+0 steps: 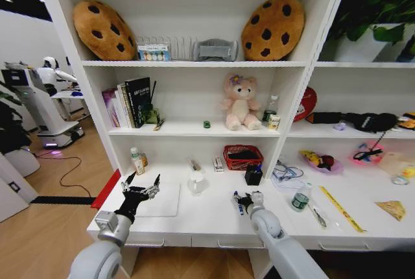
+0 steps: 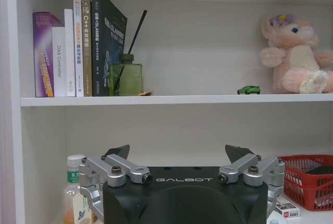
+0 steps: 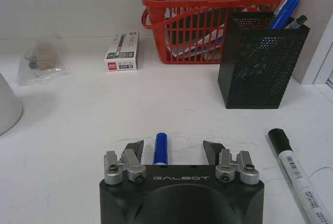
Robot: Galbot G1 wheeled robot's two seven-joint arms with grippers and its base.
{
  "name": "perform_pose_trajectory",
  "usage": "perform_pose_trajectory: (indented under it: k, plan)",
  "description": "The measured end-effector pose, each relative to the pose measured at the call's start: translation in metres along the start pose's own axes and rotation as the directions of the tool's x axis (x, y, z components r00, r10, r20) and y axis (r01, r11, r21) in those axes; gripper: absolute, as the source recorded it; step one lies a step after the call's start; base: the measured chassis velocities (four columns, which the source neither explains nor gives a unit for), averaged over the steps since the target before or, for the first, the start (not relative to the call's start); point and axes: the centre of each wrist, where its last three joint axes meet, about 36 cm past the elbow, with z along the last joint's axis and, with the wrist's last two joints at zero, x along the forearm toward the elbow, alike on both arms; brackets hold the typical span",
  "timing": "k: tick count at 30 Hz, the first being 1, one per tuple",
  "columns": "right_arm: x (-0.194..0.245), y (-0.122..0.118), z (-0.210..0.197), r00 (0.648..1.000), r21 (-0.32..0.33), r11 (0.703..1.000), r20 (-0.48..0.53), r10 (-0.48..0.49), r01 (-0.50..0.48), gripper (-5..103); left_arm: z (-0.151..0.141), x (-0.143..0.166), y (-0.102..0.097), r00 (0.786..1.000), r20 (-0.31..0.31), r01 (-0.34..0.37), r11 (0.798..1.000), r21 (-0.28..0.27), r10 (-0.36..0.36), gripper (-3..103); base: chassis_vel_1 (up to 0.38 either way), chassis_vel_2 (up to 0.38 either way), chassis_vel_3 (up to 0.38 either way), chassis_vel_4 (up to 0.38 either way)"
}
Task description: Organize the objects on the table.
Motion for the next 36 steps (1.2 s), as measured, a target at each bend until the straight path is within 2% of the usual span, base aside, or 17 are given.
perform_pose_trajectory:
  k: [10, 12, 14, 21, 22, 23, 24, 27, 29, 36]
  plan:
    - [-0.001, 0.0005, 0.001, 1.0, -0.003, 1.0, -0.007, -0.016, 0.016, 65, 0.0, 0.0, 0.0, 1.0, 0.0, 0.0, 1.0, 0.0, 0.0, 100, 0.0, 0.0, 0.0, 0.0]
    - [-0.0009, 0.0002, 0.0012, 1.0, -0.003, 1.0, -0.007, -0.014, 0.014, 61, 0.0, 0.0, 0.0, 1.0, 0.0, 0.0, 1.0, 0.0, 0.0, 100, 0.0, 0.0, 0.0, 0.0]
    - [-0.0009, 0.0004, 0.0013, 1.0, -0.004, 1.0, -0.008, -0.009, 0.009, 51, 0.0, 0.0, 0.0, 1.0, 0.0, 0.0, 1.0, 0.0, 0.0, 100, 0.0, 0.0, 0.0, 0.0]
    - [-0.002, 0.0041, 0.0018, 1.0, -0.012, 1.0, -0.012, -0.011, 0.011, 48, 0.0, 0.0, 0.0, 1.0, 0.0, 0.0, 1.0, 0.0, 0.0, 100, 0.0, 0.0, 0.0, 0.0]
    - [-0.0018, 0.0044, 0.0022, 1.0, -0.012, 1.0, -0.013, -0.011, 0.011, 38, 0.0, 0.0, 0.0, 1.0, 0.0, 0.0, 1.0, 0.0, 0.0, 100, 0.0, 0.0, 0.0, 0.0]
    - [-0.0018, 0.0044, 0.0022, 1.0, -0.012, 1.0, -0.013, -0.011, 0.011, 38, 0.0, 0.0, 0.0, 1.0, 0.0, 0.0, 1.0, 0.0, 0.0, 100, 0.0, 0.0, 0.0, 0.0]
    - [-0.0015, 0.0043, 0.0026, 1.0, -0.012, 1.0, -0.014, -0.011, 0.011, 28, 0.0, 0.0, 0.0, 1.0, 0.0, 0.0, 1.0, 0.0, 0.0, 100, 0.0, 0.0, 0.0, 0.0]
    - [-0.0013, 0.0032, 0.003, 1.0, -0.009, 1.0, -0.017, -0.008, 0.008, 22, 0.0, 0.0, 0.0, 1.0, 0.0, 0.0, 1.0, 0.0, 0.0, 100, 0.0, 0.0, 0.0, 0.0]
    - [-0.0007, 0.0023, 0.003, 1.0, -0.01, 1.0, -0.019, -0.003, 0.003, 12, 0.0, 0.0, 0.0, 1.0, 0.0, 0.0, 1.0, 0.0, 0.0, 100, 0.0, 0.0, 0.0, 0.0]
    - [0.0022, 0.0029, 0.0034, 1.0, -0.019, 1.0, -0.016, -0.002, 0.002, 11, 0.0, 0.0, 0.0, 1.0, 0.0, 0.0, 1.0, 0.0, 0.0, 100, 0.0, 0.0, 0.0, 0.0]
